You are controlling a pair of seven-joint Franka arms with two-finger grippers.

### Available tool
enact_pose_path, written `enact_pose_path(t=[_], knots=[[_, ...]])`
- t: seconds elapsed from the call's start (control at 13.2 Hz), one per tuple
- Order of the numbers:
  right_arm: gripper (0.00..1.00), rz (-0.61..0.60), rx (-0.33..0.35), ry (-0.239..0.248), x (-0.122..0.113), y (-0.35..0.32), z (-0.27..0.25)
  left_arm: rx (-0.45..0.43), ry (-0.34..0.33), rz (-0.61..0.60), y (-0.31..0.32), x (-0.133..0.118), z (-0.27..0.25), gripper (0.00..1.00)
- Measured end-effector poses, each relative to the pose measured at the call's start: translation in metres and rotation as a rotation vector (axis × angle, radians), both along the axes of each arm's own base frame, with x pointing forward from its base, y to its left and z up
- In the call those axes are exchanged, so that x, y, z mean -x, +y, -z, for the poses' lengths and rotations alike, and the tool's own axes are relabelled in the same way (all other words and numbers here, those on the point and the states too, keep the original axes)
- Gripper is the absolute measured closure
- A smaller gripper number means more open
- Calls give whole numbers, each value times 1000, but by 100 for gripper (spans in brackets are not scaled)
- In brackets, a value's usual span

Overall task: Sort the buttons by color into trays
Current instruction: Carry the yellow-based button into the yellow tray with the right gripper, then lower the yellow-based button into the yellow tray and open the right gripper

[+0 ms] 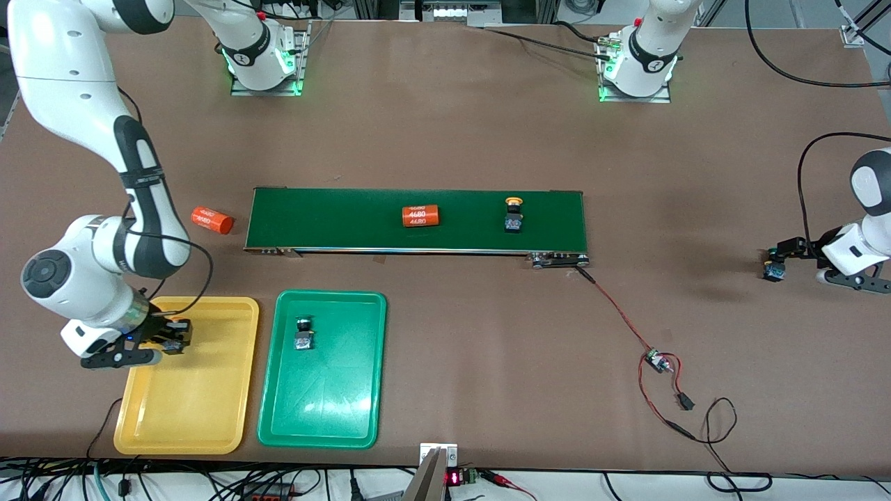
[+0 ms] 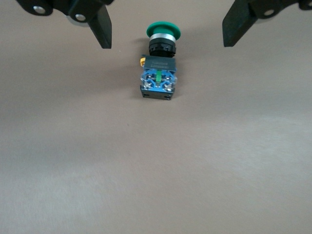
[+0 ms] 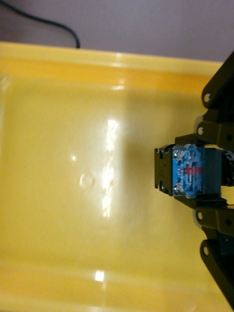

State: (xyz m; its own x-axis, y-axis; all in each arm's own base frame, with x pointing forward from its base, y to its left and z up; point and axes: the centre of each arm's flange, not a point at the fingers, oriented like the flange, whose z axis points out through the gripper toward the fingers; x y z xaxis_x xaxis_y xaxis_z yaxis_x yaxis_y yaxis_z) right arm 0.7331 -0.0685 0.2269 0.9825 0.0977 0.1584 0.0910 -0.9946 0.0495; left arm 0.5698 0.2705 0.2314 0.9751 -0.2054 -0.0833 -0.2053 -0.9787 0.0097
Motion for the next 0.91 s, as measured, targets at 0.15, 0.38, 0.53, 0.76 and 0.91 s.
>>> enact_pose_path(t=[0.15,0.38,0.53,0.76,0.91], knots=[[59,18,-1,29,5,-19,23,35,56,20,-1,8,22,0],[59,16,-1,27,5,-19,34,71,82,71,-3,12,44,0],[53,14,-1,11,3,-18,32,72,79,89,-3,11,43,0],[22,14,1,-6,-1,-18,27,75,71,137,0,8,41,0],[1,12,2,-20,-5,-17,17,82,67,157,2,6,43,0]])
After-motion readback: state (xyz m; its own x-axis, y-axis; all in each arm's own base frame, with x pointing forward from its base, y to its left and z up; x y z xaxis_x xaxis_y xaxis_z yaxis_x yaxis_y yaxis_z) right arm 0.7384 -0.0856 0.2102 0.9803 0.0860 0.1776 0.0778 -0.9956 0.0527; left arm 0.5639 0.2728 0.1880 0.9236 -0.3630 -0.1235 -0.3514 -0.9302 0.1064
